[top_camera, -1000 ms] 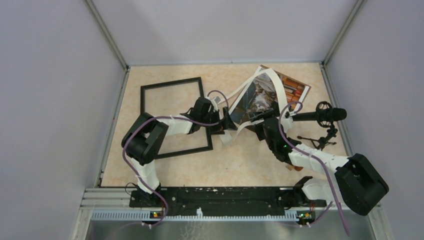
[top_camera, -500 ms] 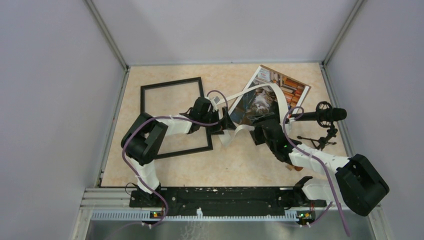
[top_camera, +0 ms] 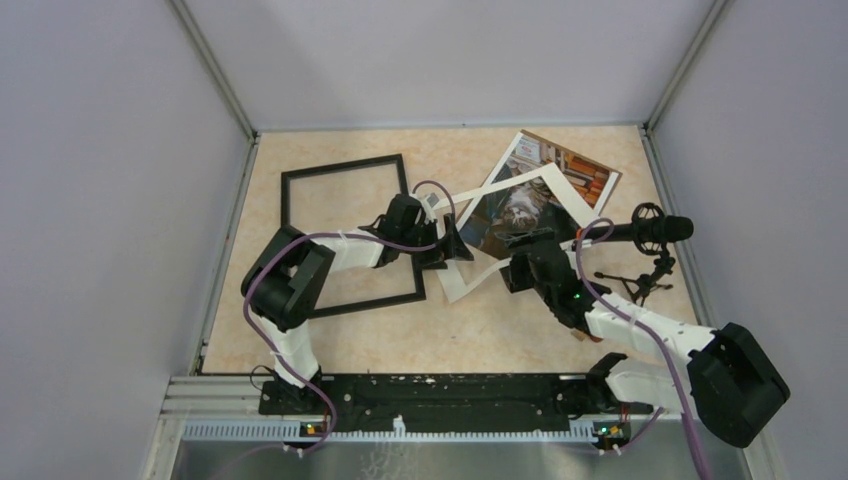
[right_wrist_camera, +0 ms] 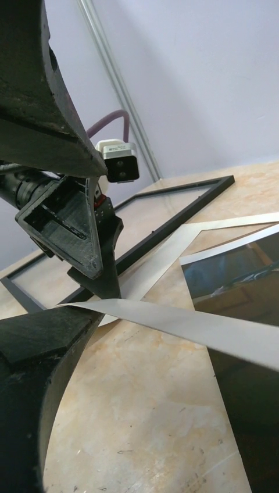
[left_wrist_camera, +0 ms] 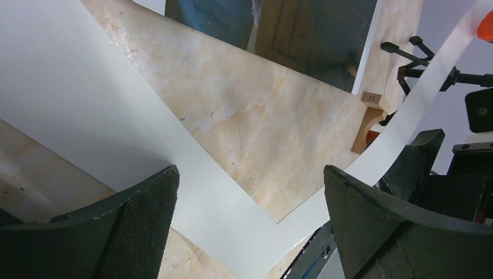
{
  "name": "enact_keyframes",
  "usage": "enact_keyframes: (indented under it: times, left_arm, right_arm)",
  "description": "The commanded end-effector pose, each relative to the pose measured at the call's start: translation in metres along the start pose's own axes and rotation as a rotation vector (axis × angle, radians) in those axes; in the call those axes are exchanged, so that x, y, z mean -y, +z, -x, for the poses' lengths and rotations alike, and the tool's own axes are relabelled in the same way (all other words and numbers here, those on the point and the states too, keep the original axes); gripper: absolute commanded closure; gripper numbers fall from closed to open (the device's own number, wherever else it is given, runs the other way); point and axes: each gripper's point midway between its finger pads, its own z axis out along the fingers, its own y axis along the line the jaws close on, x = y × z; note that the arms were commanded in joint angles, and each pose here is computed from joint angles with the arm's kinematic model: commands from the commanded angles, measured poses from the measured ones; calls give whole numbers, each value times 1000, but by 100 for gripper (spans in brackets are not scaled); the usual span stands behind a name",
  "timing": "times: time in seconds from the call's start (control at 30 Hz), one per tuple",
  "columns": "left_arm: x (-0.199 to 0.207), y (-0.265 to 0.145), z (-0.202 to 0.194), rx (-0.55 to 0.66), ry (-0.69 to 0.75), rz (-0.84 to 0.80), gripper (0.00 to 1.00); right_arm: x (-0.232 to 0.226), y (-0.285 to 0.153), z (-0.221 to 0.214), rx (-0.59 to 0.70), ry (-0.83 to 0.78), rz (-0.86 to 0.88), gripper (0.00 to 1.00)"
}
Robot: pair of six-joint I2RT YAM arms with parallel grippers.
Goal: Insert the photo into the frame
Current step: Pick up the photo frame item at the center of the board.
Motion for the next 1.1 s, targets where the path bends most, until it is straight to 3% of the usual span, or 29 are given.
enact_keyframes:
  times: [0.0, 0.13, 0.27, 0.47, 0.63, 0.87, 1.07]
  left_arm:
    - [-12, -3, -10, -24, -12, 50, 2]
    - [-10, -4, -9, -27, -6, 46, 2]
    - [-7, -7, -8, -25, 13, 46, 2]
    - [20, -29, 8, 49, 162, -7, 2]
    - [52, -58, 21, 152, 422, 57, 2]
    - [111, -82, -2, 417, 1015, 245, 1]
    - [129, -79, -13, 432, 1268, 290, 4]
  right_arm:
    - [-6, -7, -1, -4, 42, 22, 22]
    - [-8, -2, 5, 33, 35, 32, 22]
    - [-7, 5, 15, 102, -18, 32, 29]
    - [2, 12, 29, 197, -177, -68, 68]
    - [-8, 12, 25, 186, -323, -116, 96]
    - [-28, 4, 14, 123, -377, -133, 100]
    - [-42, -4, 4, 66, -380, -120, 100]
